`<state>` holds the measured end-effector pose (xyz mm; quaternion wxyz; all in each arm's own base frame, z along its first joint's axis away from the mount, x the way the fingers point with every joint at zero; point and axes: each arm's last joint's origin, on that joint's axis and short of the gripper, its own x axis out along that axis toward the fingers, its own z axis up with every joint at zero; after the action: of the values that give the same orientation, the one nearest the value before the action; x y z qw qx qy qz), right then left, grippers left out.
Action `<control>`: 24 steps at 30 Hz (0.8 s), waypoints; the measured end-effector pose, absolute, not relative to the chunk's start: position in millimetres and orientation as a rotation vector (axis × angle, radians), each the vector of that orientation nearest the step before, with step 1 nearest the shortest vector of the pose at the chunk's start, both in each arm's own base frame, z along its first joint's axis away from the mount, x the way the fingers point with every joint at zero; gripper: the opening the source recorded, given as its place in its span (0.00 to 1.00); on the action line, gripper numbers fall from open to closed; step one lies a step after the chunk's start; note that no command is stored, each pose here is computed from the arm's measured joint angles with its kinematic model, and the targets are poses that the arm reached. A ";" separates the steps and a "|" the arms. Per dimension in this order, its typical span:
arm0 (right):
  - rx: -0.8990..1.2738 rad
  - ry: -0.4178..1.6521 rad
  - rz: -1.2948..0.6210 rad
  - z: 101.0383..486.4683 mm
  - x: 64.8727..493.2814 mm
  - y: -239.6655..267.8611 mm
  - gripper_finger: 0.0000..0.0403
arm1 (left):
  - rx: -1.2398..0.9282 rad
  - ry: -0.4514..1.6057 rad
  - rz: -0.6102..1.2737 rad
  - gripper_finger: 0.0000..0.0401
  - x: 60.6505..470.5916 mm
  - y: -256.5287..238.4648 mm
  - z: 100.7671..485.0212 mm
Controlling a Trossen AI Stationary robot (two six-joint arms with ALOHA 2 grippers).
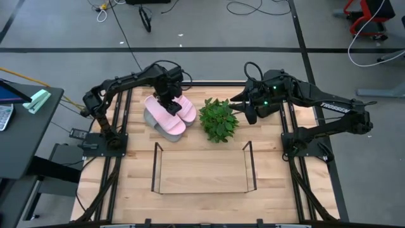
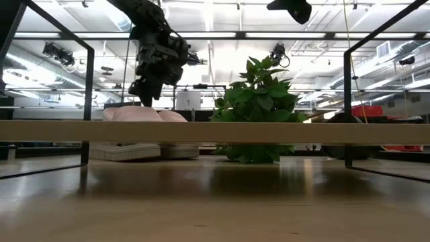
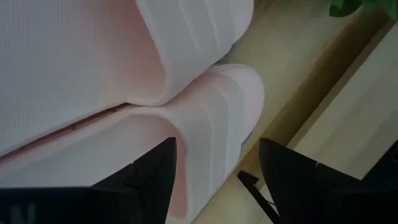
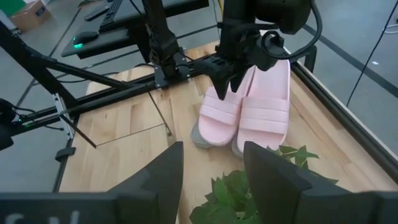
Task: Pick and place slides into the shelf
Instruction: Put the left pink slipper on the shelf
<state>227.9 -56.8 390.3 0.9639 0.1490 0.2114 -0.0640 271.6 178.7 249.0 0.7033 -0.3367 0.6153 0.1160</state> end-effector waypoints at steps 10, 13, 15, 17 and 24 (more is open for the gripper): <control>0.300 0.428 -0.138 390.2 227.8 -57.1 0.43 | -0.745 1.367 0.261 0.56 271.9 178.9 249.0; 0.301 0.431 -0.138 390.0 227.7 -57.0 0.43 | -0.733 1.373 0.276 0.55 271.6 179.3 248.8; 0.302 0.438 -0.139 389.3 227.4 -56.9 0.43 | -0.729 1.377 0.293 0.55 271.5 179.7 248.7; 0.303 0.442 -0.139 388.9 227.2 -56.9 0.43 | -0.724 1.377 0.302 0.55 271.5 180.1 248.6; 0.305 0.449 -0.140 388.4 227.0 -56.8 0.43 | -0.711 1.384 0.319 0.55 271.1 180.5 248.5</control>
<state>227.0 -56.8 388.4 0.9610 0.1505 0.2214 -0.0692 271.1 180.5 248.5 0.7008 -0.3194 0.6216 0.1431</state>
